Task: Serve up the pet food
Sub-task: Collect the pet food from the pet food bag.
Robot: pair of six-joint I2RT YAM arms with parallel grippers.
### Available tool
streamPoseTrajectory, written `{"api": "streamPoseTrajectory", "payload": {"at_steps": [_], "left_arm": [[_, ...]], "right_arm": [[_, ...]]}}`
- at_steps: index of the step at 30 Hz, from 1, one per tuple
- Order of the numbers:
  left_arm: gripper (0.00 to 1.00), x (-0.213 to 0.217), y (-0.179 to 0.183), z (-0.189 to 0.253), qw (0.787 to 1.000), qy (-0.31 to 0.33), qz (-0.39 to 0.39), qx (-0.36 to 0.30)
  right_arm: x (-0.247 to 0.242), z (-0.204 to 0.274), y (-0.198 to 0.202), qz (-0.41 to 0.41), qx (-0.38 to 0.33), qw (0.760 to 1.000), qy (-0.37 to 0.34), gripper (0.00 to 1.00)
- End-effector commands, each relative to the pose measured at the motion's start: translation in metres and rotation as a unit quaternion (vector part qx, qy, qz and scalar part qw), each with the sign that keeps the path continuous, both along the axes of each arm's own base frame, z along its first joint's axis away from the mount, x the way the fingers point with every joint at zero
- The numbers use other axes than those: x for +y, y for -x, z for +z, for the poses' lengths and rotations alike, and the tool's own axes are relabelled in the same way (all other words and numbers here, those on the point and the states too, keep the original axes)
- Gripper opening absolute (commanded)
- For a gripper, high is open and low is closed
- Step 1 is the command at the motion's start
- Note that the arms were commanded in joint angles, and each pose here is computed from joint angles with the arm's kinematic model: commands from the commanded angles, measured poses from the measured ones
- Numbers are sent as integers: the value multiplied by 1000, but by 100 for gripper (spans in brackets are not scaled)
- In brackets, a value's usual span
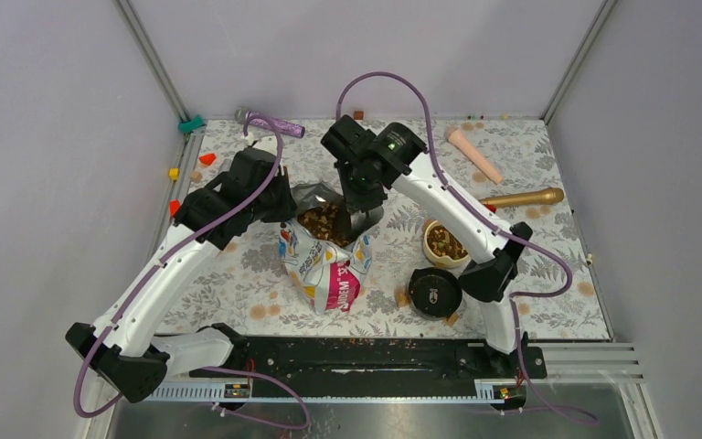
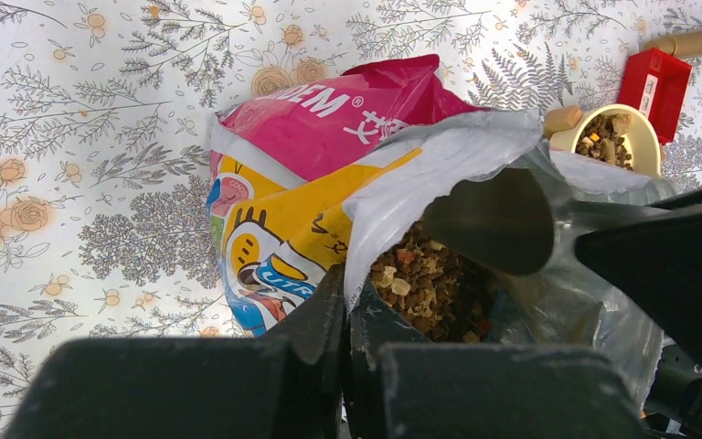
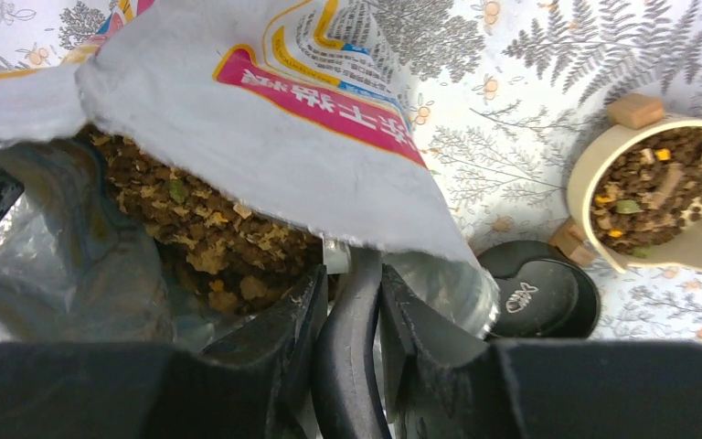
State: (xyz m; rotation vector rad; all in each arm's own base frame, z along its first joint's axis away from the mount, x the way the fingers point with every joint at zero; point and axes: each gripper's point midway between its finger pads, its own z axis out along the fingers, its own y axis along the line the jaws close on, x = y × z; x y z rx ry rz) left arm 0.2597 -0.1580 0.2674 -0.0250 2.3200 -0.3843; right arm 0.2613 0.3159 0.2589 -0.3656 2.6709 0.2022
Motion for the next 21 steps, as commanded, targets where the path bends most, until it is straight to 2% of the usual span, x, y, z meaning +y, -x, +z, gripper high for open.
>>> {"api": "streamPoseTrajectory", "payload": {"at_steps": [1,6,8,10,16,21], "left_arm": [[0,5,-6,16,999,8,8,-36],[0,5,-7,16,999,6,10,-36],[0,5,-7,15,999,5,10,-36],[0,6,-7,16,999,5,11,-37],[0,6,-7,17,999,6,14,-38],[0,8,-7,16,999,5,16,-39]], "right_arm": [[-2,-15,11,-5,31,999,-11,0],[49,-27,26,-2,64,981,-181,0],[65,-11,32,-11,64,959,-275,0],[70,-4,39,-26,68,937,-341,0],[66,6,48,-54,63,889,-449,0],[60,19,48,-69,64,840,-534,0]]}}
